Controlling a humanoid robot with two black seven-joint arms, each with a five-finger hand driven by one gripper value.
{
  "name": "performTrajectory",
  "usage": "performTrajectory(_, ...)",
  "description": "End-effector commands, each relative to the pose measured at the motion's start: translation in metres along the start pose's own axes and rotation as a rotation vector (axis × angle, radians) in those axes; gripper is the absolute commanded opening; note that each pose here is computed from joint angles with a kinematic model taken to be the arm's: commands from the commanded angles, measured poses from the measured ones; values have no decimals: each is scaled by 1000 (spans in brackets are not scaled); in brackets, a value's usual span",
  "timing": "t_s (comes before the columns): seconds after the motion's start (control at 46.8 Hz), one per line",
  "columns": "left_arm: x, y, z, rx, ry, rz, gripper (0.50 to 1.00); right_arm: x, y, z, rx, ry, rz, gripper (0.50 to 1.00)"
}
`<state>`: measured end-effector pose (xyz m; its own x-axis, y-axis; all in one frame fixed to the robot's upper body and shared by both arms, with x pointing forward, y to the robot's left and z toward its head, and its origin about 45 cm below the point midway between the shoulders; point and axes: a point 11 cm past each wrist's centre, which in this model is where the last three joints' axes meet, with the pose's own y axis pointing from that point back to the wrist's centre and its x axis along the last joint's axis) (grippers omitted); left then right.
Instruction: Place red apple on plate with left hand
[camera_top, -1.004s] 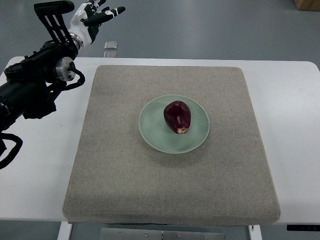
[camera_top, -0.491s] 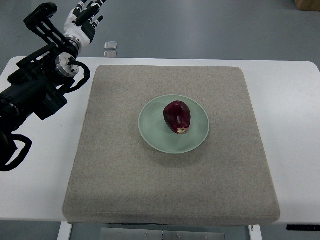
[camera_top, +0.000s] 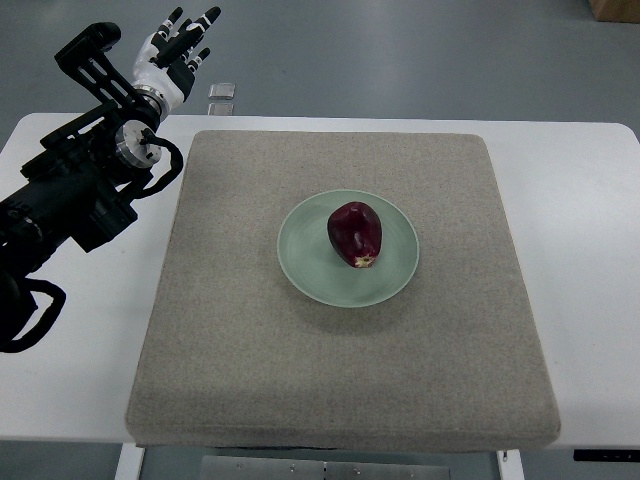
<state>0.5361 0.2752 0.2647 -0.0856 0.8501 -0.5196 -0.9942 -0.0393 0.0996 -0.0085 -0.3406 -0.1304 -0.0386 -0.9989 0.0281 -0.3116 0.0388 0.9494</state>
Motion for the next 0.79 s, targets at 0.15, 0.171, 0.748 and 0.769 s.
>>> performTrajectory(0.15, -3, 0, -2, 4, -13, -21, 994, 0, 0, 0, 0, 0, 0, 964)
performTrajectory(0.171, -3, 0, -2, 4, -13, -21, 994, 0, 0, 0, 0, 0, 0, 964)
performTrajectory(0.748, -6, 1, -5, 11, -15, -27, 994, -45, 0, 2, -9, -51, -154, 964)
performTrajectory(0.769, -6, 1, -5, 11, -14, -26, 994, -45, 0, 3, -11, -50, -154, 964)
